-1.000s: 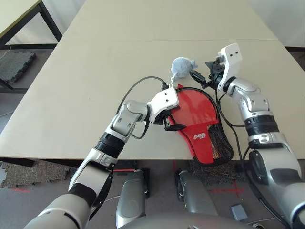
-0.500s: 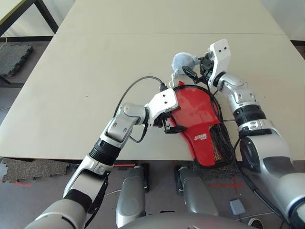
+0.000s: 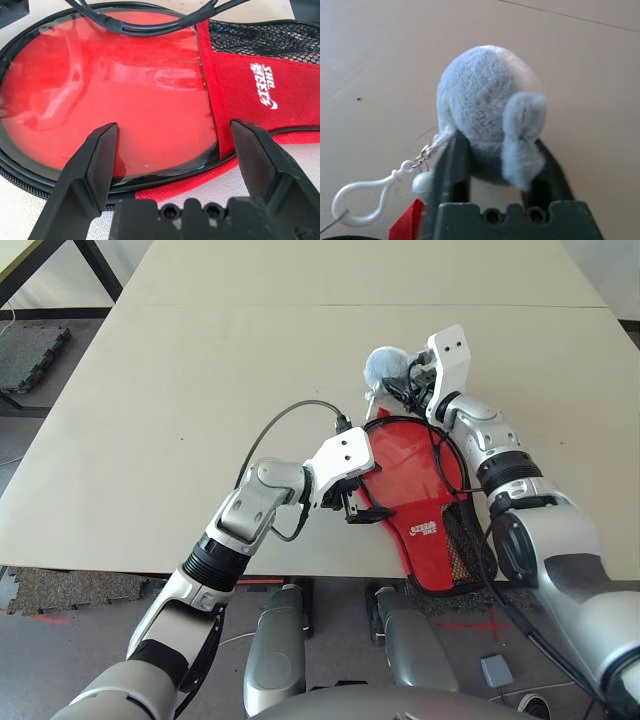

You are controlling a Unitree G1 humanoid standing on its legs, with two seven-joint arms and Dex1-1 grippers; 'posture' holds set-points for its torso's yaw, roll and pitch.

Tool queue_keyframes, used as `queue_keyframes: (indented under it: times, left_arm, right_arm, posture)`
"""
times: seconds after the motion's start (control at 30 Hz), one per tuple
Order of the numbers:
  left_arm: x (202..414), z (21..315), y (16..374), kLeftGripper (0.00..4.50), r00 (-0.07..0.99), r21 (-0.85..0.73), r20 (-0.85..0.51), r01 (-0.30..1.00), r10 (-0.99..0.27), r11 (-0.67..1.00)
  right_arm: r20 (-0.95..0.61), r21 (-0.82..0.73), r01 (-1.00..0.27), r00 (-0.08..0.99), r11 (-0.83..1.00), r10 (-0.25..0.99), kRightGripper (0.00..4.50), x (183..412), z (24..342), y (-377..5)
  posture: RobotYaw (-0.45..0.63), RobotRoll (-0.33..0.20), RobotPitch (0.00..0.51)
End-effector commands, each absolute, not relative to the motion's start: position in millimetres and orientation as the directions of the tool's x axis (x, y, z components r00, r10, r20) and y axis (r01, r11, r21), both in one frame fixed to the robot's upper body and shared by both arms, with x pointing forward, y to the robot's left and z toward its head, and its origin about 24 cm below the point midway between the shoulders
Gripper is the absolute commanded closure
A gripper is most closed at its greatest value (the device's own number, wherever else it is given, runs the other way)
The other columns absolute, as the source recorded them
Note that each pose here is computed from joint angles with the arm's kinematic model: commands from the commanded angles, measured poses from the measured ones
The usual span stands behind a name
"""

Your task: Store the ping-pong paddle in its case and zip it.

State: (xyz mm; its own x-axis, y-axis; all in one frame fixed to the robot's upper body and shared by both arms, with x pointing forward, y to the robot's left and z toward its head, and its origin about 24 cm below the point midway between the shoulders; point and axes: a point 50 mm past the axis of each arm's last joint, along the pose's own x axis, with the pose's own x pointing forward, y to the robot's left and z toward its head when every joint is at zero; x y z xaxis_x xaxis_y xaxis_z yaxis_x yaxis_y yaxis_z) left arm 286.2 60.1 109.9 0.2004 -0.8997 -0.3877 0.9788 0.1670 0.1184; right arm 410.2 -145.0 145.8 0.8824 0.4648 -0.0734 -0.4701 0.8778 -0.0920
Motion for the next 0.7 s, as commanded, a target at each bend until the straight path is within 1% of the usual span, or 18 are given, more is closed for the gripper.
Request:
queue_keyframes:
  times: [0.03,0.07,0.1,0.6,0.7]
  left_arm:
    - [272.6,62.4,66.3,0.0,0.118,-0.065,-0.537,0.981,-0.835,0.181]
    - [272.9,62.3,66.2,0.0,0.118,-0.065,-0.537,0.981,-0.835,0.181]
    - [273.1,62.3,66.1,0.0,0.118,-0.064,-0.537,0.982,-0.835,0.18]
    - [278.2,63.6,62.7,0.0,0.123,-0.052,-0.531,0.983,-0.839,0.177]
    - [278.3,61.7,62.2,0.0,0.124,-0.052,-0.545,0.982,-0.83,0.181]
  right_arm:
    - [-0.066,-0.077,-0.44,0.898,0.895,0.435,4.22,411.5,146.0,-149.3]
    - [-0.065,-0.078,-0.437,0.899,0.896,0.433,4.41,411.7,146.4,-150.0]
    - [-0.061,-0.083,-0.426,0.904,0.901,0.422,4.44,412.1,147.9,-153.0]
    - [-0.048,-0.122,-0.297,0.955,0.947,0.293,4.44,414.6,159.1,-190.2]
    - [-0.051,-0.13,-0.262,0.965,0.956,0.258,4.44,413.3,160.5,-203.3]
  posture:
    - [0.11,0.0,0.275]
    - [0.11,0.0,0.273]
    - [0.11,0.0,0.272]
    - [0.1,0.0,0.242]
    - [0.1,0.0,0.24]
